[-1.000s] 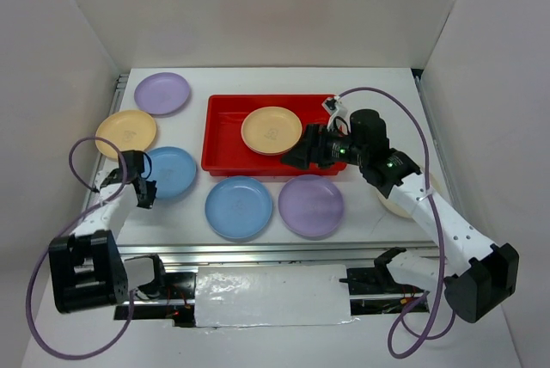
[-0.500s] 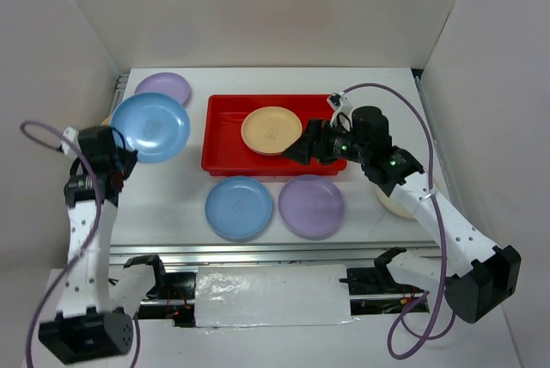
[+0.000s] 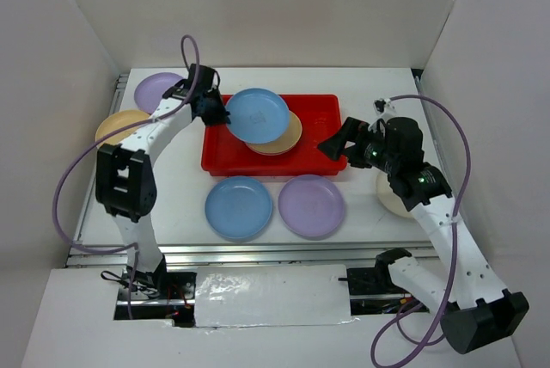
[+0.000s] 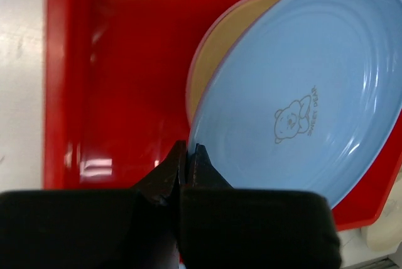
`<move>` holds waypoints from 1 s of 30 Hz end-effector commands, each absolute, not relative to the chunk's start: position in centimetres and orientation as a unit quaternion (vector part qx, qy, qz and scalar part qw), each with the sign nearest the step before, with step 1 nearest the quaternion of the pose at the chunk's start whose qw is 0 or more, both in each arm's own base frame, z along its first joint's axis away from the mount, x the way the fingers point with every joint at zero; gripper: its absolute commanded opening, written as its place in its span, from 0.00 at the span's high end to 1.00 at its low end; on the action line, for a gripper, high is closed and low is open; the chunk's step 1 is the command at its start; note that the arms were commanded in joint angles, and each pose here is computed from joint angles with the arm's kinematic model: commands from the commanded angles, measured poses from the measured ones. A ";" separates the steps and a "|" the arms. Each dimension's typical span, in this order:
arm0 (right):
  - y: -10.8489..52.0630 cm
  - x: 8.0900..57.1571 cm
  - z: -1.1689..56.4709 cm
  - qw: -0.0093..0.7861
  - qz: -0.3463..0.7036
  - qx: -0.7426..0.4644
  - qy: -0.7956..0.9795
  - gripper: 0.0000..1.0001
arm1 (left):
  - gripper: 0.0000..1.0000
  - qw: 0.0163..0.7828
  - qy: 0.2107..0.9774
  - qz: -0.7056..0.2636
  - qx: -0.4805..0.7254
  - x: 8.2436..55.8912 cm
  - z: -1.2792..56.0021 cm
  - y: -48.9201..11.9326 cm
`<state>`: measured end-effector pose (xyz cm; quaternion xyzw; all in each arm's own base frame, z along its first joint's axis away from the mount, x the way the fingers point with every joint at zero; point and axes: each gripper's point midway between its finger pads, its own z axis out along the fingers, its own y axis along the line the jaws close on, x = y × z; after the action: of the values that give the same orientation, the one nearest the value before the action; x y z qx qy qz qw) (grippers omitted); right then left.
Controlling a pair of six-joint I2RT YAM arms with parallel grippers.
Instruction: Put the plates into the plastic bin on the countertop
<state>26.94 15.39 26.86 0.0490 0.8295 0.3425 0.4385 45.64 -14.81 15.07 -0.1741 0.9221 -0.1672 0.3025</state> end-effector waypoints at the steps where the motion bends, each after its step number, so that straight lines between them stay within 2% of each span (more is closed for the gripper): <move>1: 14.2 26.1 26.4 0.439 0.326 0.055 0.836 0.00 | 1.00 0.318 0.919 -0.184 -0.144 48.6 16.0 -17.0; 5: 12.9 25.5 26.1 0.443 0.309 0.064 0.839 0.00 | 0.99 0.292 0.931 -0.169 -0.137 49.2 13.4 -19.0; 6: 12.5 25.4 26.1 0.447 0.305 0.068 0.838 0.00 | 0.94 0.291 0.932 -0.166 -0.135 49.2 13.0 -19.5; 7: 12.2 25.3 26.0 0.447 0.301 0.070 0.839 0.00 | 0.75 0.285 0.934 -0.166 -0.134 48.9 12.8 -19.8; 9: 11.4 25.1 25.7 0.447 0.288 0.078 0.843 0.00 | 0.50 0.292 0.934 -0.155 -0.132 48.5 13.2 -19.9; 10: 11.2 25.0 25.5 0.448 0.282 0.081 0.844 0.00 | 0.01 0.297 0.934 -0.157 -0.126 48.3 13.7 -20.1; 14: 9.4 24.4 23.0 0.432 0.238 0.141 0.859 0.00 | 0.01 0.330 0.924 -0.161 -0.107 46.2 17.9 -20.2; 18: 8.8 22.7 16.6 0.381 0.203 0.185 0.883 0.00 | 0.01 0.393 0.900 -0.160 -0.100 42.1 24.5 -18.8; 22: 9.6 21.3 11.9 0.332 0.190 0.225 0.896 0.00 | 0.01 0.401 0.902 -0.120 -0.107 37.8 26.2 -15.4; 28: 10.2 20.3 7.0 0.287 0.155 0.264 0.908 0.00 | 0.01 0.395 0.911 -0.081 -0.088 33.6 26.2 -12.6; 30: 10.4 19.8 6.2 0.277 0.141 0.264 0.913 0.05 | 0.01 0.396 0.912 -0.064 -0.084 32.5 26.1 -11.5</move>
<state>18.85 10.64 6.64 0.2220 0.9265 0.1573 0.2599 34.18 -13.66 29.00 -0.1023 0.8874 -0.1281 0.4308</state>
